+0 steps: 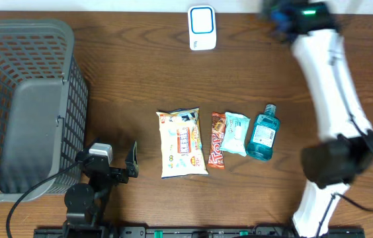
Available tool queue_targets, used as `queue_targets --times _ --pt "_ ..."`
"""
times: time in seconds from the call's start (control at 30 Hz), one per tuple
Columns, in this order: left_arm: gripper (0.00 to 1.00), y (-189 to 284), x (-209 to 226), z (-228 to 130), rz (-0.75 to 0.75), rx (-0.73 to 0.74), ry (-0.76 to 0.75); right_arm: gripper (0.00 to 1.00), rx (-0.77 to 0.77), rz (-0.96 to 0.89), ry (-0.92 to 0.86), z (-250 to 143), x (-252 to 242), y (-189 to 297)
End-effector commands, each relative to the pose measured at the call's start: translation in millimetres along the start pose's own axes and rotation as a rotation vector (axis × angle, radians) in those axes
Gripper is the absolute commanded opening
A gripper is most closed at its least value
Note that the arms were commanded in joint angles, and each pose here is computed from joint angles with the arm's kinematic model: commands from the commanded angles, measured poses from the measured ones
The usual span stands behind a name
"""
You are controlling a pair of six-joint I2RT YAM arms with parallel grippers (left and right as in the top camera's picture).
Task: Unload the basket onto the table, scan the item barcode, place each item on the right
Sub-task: 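Move the orange box to the table's right edge and release it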
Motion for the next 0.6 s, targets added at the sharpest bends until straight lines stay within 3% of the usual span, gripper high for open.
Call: queue_targets --times 0.0,0.2,0.57 --pt "0.98 -1.3 -0.6 -9.8 0.0 0.037 -0.007 0.01 -0.02 -0.236 -0.016 13.7 -59.0 -21.6" --pt "0.98 -1.3 -0.6 -9.7 0.0 0.037 -0.007 0.01 0.064 -0.458 -0.106 17.4 -163.6 -64.3" --pt "0.98 -1.3 -0.6 -9.8 0.0 0.037 -0.007 0.01 0.293 -0.777 -0.228 -25.8 -337.5 -127.7"
Point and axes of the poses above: each gripper's point midway between its finger pads, its own y axis back along the fingers, its own x axis along the line the jaws close on, z = x × y, the point moved 8 cm from there along y, back along the fingers, and after that the axes turned 15 degrees about -y, right-handed, at the moved point
